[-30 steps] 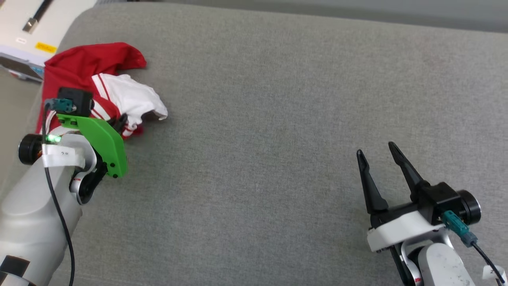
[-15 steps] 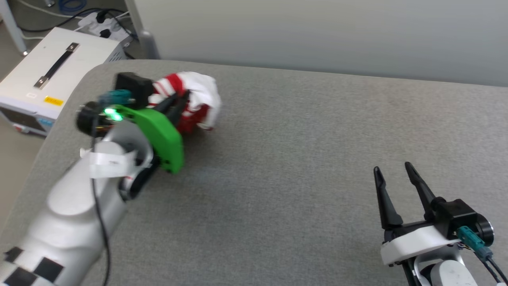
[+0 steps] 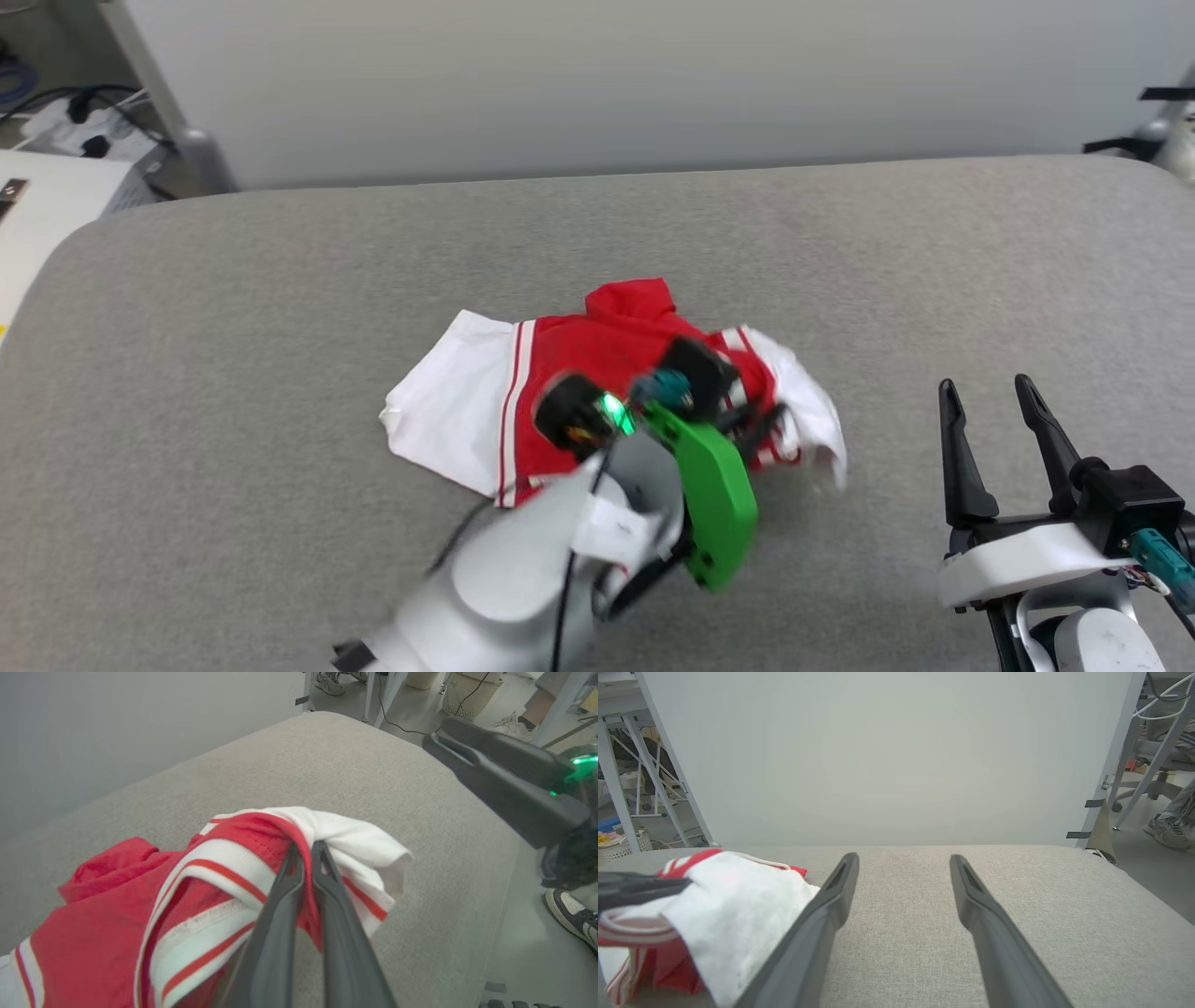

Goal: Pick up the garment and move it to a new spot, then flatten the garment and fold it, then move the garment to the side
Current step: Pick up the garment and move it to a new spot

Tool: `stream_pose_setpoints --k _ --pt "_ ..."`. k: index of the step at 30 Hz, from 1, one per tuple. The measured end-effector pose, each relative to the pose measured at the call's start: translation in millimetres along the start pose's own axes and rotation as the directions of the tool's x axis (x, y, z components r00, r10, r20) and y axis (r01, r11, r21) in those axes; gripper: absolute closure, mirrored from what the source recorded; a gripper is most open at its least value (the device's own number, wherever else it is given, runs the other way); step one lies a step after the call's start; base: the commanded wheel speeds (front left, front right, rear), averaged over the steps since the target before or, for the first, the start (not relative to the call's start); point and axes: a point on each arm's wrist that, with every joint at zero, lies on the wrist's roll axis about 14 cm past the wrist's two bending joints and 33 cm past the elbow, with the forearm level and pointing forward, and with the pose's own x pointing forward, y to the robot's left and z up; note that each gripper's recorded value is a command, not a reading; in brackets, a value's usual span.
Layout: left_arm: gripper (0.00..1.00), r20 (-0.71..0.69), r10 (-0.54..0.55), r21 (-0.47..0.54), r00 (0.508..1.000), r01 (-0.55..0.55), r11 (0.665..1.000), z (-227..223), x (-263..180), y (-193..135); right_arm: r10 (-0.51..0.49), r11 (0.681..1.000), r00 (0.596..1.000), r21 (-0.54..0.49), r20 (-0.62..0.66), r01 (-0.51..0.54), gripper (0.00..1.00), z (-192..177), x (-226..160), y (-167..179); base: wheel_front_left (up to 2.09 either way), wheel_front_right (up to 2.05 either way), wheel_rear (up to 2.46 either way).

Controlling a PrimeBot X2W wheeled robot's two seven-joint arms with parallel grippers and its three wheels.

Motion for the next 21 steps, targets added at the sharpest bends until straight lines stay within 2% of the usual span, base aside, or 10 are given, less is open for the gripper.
stream_pose_setpoints --k 2,6,10,15,21 --pt "0.0 -0.052 -0.047 -0.018 0.998 0.047 0.999 -23 7 -20 -0.025 1.0 1.0 -0.006 -0.001 0.025 0.0 1 -5 -8 0.0 0.0 0.0" --pt "0.0 -0.124 -0.109 -0.032 0.986 0.106 0.994 -53 10 -40 -0.054 0.998 0.998 -0.013 -0.008 0.054 0.0 0 -11 -18 0.0 0.0 0.0" --pt "0.0 -0.124 -0.105 -0.047 0.987 0.1 0.994 -60 10 -37 -0.052 0.999 0.998 -0.011 -0.022 0.051 0.0 -5 -11 -17 0.0 0.0 0.0" --pt "0.0 -0.048 -0.01 -0.074 0.999 0.006 0.997 -47 4 -8 -0.011 1.0 0.999 0.0 -0.033 0.011 0.0 -10 -5 -3 0.0 0.0 0.0" --pt "0.0 0.104 0.189 -0.052 0.977 -0.184 0.982 -13 -29 60 0.039 0.999 0.999 0.008 -0.036 -0.039 0.0 -12 -1 13 0.0 0.0 0.0"
